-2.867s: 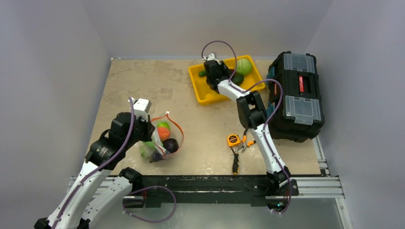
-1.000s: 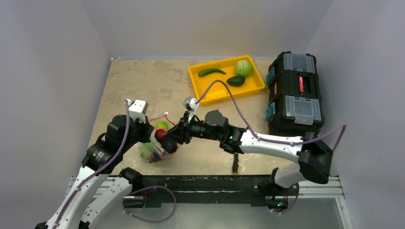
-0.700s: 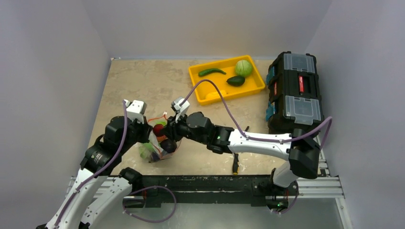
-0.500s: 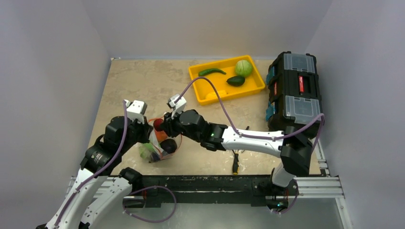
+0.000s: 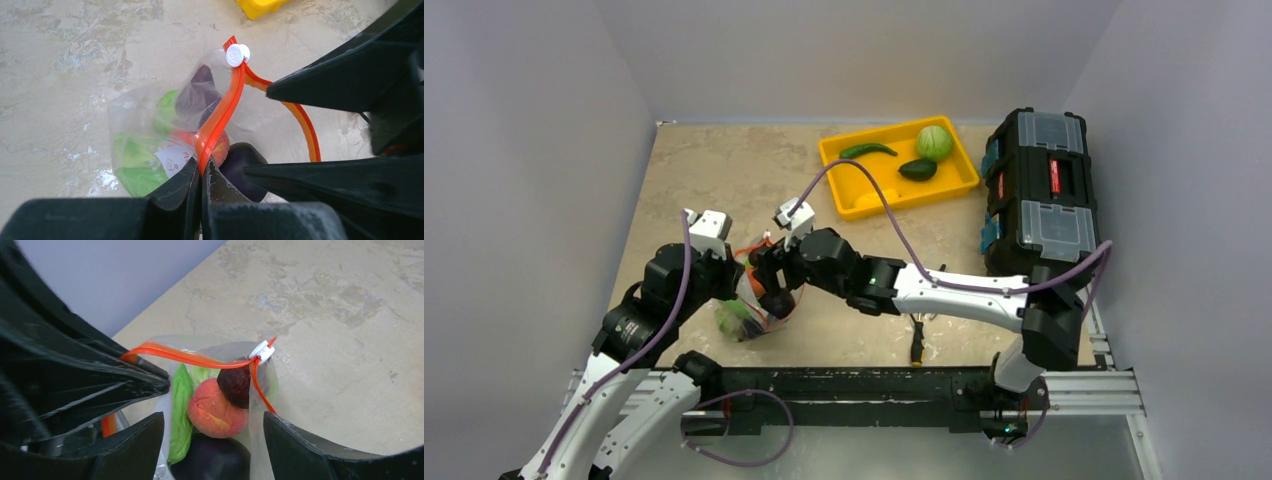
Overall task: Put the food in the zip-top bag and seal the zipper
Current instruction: Place the fake fruit in the zipper food storage bag, then adjust the zipper food storage bag at the center of the board.
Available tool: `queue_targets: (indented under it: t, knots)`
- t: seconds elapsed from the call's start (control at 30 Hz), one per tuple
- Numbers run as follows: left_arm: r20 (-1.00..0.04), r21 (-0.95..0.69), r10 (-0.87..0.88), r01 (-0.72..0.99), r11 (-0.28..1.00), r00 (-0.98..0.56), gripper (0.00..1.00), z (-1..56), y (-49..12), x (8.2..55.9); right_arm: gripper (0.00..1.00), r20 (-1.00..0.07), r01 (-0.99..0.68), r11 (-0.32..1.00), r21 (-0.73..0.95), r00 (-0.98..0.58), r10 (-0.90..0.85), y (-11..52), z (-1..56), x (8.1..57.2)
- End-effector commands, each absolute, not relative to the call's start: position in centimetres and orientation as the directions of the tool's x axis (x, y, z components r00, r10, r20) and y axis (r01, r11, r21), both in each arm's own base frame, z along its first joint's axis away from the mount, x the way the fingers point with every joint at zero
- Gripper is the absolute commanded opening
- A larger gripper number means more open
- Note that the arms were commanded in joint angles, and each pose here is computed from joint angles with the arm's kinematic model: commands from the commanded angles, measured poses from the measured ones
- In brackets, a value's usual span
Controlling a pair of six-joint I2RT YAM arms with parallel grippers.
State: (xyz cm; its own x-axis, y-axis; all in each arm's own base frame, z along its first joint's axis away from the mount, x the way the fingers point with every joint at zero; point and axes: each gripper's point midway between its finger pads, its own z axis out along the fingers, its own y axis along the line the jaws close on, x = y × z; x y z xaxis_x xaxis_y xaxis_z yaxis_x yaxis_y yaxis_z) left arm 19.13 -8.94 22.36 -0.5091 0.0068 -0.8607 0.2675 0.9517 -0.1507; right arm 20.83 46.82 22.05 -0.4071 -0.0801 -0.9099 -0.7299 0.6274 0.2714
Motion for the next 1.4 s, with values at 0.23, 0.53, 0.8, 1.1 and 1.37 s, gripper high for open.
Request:
queue_targets:
  t: [0.23, 0.53, 0.8, 1.1, 1.37]
  knots:
    - [-0.879, -0.172, -0.014, 0.288, 0.942, -0.477, 0.0, 23.8, -9.6, 19.5, 0.7, -0.919, -0.712, 0.658, 0.246, -0.388, -0.075, 41.4, 26.5, 20.4]
    - [-0.871, -0.17, -0.007, 0.289, 0.942, -0.491, 0.0, 23.4, -9.7, 19.7, 0.6, -0.825, -0.69, 0.612, 0.387, -0.555, -0.105, 41.6, 21.9, 20.0]
    - [-0.863, -0.172, 0.002, 0.299, 0.938, -0.505, 0.0, 23.1, -10.1, 19.8, 0.47, -0.801, -0.703, 0.556, 0.443, -0.589, -0.107, 43.6, 21.1, 19.3]
    - [-0.855, -0.207, 0.018, 0.373, 0.905, -0.518, 0.0, 23.0, -11.7, 19.6, 0.0, -0.795, -0.704, 0.508, 0.496, -0.604, -0.061, 43.8, 23.3, 18.5]
    - [-0.769, -0.416, 0.006, 0.507, 0.755, -0.639, 0.0, 27.2, -17.4, 18.8, 0.0, -0.725, -0.61, 0.42, 0.672, -0.659, 0.202, 41.4, 30.8, 17.5]
